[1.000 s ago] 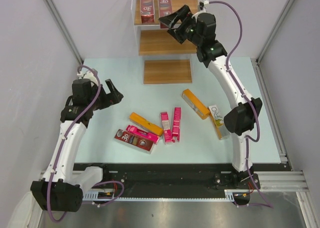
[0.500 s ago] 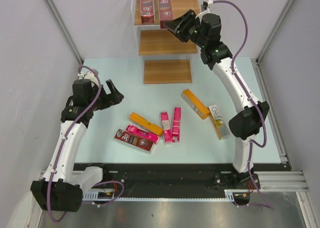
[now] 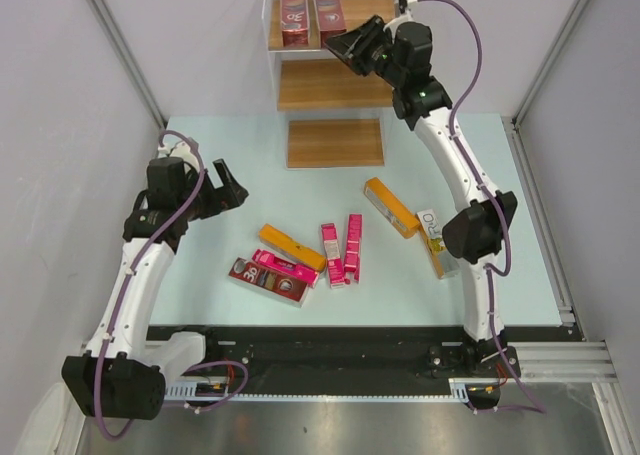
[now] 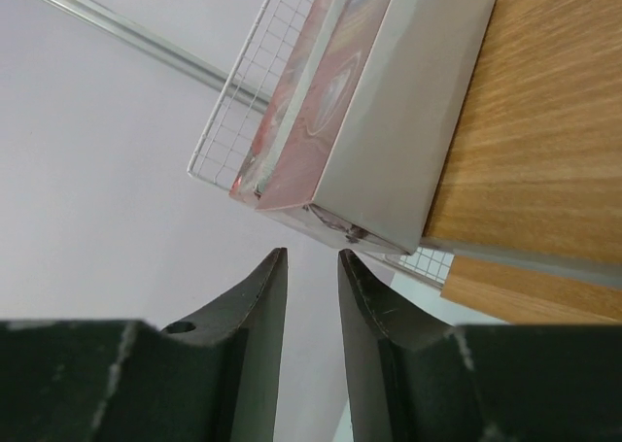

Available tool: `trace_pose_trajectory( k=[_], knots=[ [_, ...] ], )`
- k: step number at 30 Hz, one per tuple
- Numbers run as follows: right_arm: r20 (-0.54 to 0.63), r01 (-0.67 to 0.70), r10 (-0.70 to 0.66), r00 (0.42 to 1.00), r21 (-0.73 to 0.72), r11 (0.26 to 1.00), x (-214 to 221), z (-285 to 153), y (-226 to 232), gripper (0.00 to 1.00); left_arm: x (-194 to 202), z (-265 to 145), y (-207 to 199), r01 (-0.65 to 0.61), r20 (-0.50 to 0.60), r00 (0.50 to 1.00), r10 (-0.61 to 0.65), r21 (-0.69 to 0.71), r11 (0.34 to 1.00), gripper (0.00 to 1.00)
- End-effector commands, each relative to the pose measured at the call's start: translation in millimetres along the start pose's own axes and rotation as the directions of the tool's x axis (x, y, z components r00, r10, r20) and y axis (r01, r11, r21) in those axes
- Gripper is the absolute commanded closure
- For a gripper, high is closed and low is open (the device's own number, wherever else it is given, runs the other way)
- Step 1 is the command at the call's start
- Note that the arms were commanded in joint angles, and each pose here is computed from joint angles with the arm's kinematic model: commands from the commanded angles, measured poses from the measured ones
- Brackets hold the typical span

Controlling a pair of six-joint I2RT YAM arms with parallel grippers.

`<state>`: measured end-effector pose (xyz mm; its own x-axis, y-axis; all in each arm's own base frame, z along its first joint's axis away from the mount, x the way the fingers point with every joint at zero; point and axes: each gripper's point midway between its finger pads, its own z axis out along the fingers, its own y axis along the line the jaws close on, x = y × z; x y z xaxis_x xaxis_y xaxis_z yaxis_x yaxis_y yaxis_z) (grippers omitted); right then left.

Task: Place and organize the toothpastes onto the shelf

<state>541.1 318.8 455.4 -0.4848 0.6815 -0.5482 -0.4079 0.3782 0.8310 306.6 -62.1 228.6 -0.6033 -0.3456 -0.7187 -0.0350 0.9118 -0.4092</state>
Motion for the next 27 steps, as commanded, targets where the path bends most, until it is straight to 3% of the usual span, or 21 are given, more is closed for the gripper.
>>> trace_pose_trajectory(
  k=[1, 8, 16, 17, 19, 21, 22, 23, 25, 27],
  knots=[
    [-0.002, -0.013, 0.013, 1.0, -0.057, 0.998, -5.0, 3.7, 11.8, 0.68, -6.0, 3.0, -0.6, -0.038, 0.024, 0.999, 0.038, 0.003, 0.999, 0.0],
    [-0.021, 0.055, -0.056, 0.998, -0.071, 0.996, 1.6, -15.4, 26.8, 0.66, -3.1, 1.9, -2.2, -0.035, 0.024, 0.999, 0.034, 0.016, 0.999, 0.0],
    [-0.053, 0.227, -0.229, 0.972, -0.04, 0.973, 20.7, -91.0, 59.3, 0.57, 0.1, -8.3, -12.6, -0.039, 0.036, 0.999, 0.036, 0.072, 0.997, 0.0],
    [-0.099, 0.256, -0.254, 0.962, 0.001, 0.967, 40.7, -95.9, 36.7, 0.56, -0.2, -9.2, -14.0, -0.041, 0.04, 0.998, 0.038, 0.078, 0.996, 0.0],
    [-0.111, 0.3, -0.295, 0.949, 0.028, 0.954, 45.7, -123.9, 39.9, 0.51, 2.3, -11.3, -16.9, -0.046, 0.043, 0.998, 0.042, 0.095, 0.994, 0.0],
    [-0.182, 0.346, -0.323, 0.929, 0.115, 0.931, 70.4, -143.5, 4.5, 0.43, 5.9, -11.3, -21.4, -0.047, 0.04, 0.998, 0.042, 0.115, 0.992, 0.0],
    [-0.174, 0.367, -0.345, 0.922, 0.12, 0.922, 69.5, -161.0, 9.9, 0.4, 7.1, -10.5, -23.0, -0.045, 0.038, 0.998, 0.041, 0.121, 0.992, 0.0],
    [-0.239, 0.4, -0.352, 0.905, 0.192, 0.896, 88.6, -175.5, -22.4, 0.33, 8.7, -9.7, -27.1, -0.05, 0.035, 0.998, 0.046, 0.132, 0.99, 0.0],
    [-0.273, 0.438, -0.373, 0.887, 0.239, 0.867, 96.2, -201.2, -34.8, 0.27, 13.0, -7.6, -31.0, -0.053, 0.025, 0.998, 0.05, 0.144, 0.988, 0.0],
    [-0.388, 0.503, -0.371, 0.843, 0.329, 0.799, 120.1, -228.5, -76.5, 0.17, 18.9, -3.9, -39.1, -0.067, 0.011, 0.998, 0.066, 0.161, 0.985, 0.0]
  ],
)
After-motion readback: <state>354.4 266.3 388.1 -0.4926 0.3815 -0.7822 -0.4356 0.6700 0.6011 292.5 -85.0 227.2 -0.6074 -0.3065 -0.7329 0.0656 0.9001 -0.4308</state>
